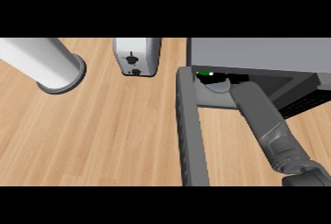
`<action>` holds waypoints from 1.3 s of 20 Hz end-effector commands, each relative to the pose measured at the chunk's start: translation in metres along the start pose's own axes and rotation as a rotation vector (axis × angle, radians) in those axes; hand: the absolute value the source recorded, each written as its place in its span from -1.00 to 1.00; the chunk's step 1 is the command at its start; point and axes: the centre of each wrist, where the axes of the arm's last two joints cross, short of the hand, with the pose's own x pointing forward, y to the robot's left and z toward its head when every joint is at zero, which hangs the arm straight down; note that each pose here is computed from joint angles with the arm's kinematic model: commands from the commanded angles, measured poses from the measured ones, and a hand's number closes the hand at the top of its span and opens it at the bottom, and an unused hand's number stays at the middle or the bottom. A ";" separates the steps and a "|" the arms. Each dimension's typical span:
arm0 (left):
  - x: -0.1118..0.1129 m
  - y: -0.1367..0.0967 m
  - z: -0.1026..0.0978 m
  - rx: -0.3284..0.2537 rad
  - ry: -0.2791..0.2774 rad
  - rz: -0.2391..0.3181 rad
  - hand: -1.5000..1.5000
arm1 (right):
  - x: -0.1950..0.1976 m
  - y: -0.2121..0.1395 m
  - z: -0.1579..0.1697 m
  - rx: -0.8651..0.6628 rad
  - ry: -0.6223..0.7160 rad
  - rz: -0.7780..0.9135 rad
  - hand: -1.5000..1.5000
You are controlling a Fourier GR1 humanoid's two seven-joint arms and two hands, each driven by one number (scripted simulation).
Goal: Pick up the milk, place it into the microwave and close the microwave
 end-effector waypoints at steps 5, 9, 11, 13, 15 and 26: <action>-0.007 -0.001 -0.008 -0.037 -0.012 0.015 -1.00 | -0.005 -0.027 -0.014 -0.123 -0.075 0.207 1.00; -0.018 0.001 -0.011 -0.058 0.017 0.029 -1.00 | -0.006 -0.032 -0.017 -0.145 -0.069 0.317 1.00; -0.012 -0.004 -0.016 -0.048 -0.001 0.022 -1.00 | -0.017 -0.054 -0.018 -0.158 -0.004 0.308 1.00; -0.012 -0.003 -0.013 -0.067 0.000 0.023 -1.00 | -0.029 -0.060 -0.009 -0.216 0.068 0.403 -1.00; -0.011 0.002 -0.017 -0.052 -0.007 -0.006 -1.00 | -0.049 -0.066 0.009 -0.281 0.200 0.521 -1.00; -0.019 -0.002 -0.026 -0.114 0.020 -0.038 -1.00 | -0.015 -0.042 -0.015 -0.110 -0.021 0.370 -1.00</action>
